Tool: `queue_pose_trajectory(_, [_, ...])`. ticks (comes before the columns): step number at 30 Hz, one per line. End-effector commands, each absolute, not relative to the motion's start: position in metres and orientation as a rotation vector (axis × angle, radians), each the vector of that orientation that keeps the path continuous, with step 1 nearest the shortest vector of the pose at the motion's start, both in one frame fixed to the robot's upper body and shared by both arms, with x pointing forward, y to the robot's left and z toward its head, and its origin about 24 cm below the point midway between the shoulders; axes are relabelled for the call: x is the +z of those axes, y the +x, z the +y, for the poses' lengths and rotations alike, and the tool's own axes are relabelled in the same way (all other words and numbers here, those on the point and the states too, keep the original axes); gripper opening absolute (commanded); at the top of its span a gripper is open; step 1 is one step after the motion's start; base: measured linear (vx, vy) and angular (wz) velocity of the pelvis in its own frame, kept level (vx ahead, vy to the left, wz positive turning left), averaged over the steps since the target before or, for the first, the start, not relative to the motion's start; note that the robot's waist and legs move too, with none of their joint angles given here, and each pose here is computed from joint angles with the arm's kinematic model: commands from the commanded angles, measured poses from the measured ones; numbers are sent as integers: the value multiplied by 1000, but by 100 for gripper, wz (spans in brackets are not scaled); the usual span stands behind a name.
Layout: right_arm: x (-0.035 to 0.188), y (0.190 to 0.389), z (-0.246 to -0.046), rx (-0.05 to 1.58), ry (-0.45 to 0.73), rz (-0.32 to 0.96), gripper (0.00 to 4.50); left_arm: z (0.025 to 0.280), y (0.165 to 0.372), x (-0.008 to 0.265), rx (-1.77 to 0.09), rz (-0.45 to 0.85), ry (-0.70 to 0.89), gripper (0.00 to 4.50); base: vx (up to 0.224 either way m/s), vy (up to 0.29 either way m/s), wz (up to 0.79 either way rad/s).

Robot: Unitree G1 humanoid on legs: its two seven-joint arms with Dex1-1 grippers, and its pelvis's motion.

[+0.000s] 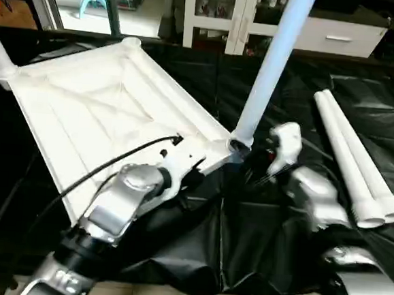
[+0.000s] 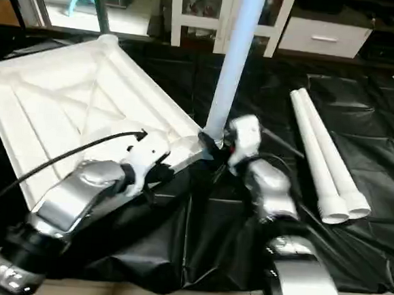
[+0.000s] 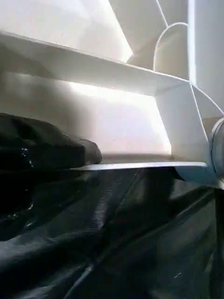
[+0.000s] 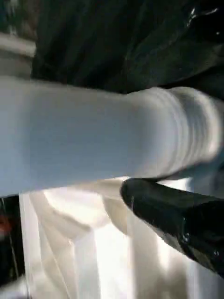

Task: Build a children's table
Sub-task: Insert table leg to table base

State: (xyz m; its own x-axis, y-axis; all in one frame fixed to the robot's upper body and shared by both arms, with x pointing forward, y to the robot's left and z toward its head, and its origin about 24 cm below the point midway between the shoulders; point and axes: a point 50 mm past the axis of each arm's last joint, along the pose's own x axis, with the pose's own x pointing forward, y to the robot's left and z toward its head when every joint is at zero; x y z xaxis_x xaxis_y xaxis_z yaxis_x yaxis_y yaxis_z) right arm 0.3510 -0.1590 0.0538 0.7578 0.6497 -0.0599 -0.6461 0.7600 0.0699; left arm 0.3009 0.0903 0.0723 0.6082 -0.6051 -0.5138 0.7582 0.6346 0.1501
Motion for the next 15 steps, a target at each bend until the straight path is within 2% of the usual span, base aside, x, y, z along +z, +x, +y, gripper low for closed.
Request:
queue_pose_trajectory(1, [61,349,-164,757,42,59,347,95,298,66,-828,454,383,0,0,0,0])
queue_pose_trajectory(3, [69,337,-181,889,20,47,347,108,299,64,-838,462,401,0,0,0,0])
queue_pose_trajectory(6, [74,328,-193,963,2,61,347,115,299,63,-855,459,419,0,0,0,0])
queue_pose_trajectory(7, [78,326,-200,976,-16,58,347,116,296,64,-922,439,427,0,0,0,0])
queue_pose_trajectory(11, [84,326,-205,981,-36,47,347,114,287,64,-1061,395,446,0,0,0,0])
queue_pose_trajectory(12, [88,326,-204,1017,-31,54,347,113,279,62,-1149,409,461,0,0,0,0])
queue_pose_trajectory(15, [89,322,-202,1082,-40,89,347,112,273,60,-1214,424,477,0,0,0,0])
